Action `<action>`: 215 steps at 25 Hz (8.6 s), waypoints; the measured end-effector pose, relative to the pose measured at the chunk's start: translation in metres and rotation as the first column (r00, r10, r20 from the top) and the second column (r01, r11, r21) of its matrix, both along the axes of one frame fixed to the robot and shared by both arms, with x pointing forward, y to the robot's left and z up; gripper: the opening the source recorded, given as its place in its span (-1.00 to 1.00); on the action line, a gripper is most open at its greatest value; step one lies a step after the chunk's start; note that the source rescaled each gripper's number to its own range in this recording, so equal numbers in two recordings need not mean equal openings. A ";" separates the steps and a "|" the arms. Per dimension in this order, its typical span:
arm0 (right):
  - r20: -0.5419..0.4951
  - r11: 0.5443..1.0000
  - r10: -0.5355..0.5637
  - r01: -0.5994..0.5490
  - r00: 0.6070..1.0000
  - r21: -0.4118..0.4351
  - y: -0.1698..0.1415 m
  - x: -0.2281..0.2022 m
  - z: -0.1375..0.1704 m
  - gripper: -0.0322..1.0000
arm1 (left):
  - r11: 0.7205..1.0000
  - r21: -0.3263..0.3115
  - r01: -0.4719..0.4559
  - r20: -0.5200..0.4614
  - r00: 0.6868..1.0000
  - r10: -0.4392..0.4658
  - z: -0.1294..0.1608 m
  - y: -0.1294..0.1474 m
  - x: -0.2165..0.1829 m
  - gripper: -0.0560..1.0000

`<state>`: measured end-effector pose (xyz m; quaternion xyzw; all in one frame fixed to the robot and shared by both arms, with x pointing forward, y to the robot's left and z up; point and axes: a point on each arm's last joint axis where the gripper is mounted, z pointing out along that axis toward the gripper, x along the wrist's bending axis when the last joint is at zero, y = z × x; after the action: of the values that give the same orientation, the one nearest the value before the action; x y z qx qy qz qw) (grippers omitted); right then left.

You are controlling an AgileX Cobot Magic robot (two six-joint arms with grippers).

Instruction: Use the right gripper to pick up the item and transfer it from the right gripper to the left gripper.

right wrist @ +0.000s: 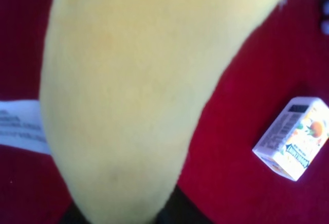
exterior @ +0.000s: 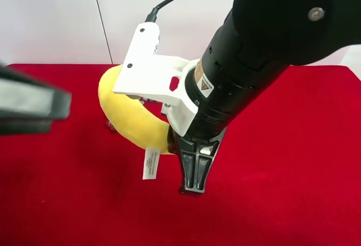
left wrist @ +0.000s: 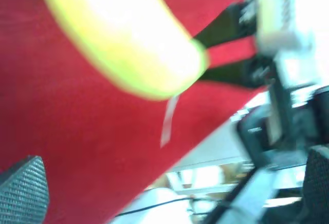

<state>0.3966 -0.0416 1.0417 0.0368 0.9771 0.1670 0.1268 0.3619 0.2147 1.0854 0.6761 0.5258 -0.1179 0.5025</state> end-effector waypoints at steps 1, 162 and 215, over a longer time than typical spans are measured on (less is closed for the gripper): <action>0.003 1.000 0.001 -0.001 1.000 0.004 0.000 0.000 0.000 -0.94 | 1.000 -0.031 0.002 -0.026 1.000 -0.003 -0.002 -0.003 0.007 1.00; -0.075 0.375 -0.821 0.635 0.565 0.675 -0.263 -0.159 0.005 1.00 | 0.900 0.357 -0.249 -0.288 0.887 0.360 -0.133 0.069 0.193 1.00; -0.075 0.338 -0.853 0.656 0.516 0.675 -0.263 -0.160 0.005 1.00 | 0.576 0.452 -0.681 0.609 0.708 0.358 -0.030 0.084 -0.130 1.00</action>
<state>0.2370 -0.3042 1.0463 0.5056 0.6942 0.4060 0.3124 0.2319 0.2988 1.0550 0.6214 0.5790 0.3910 0.3546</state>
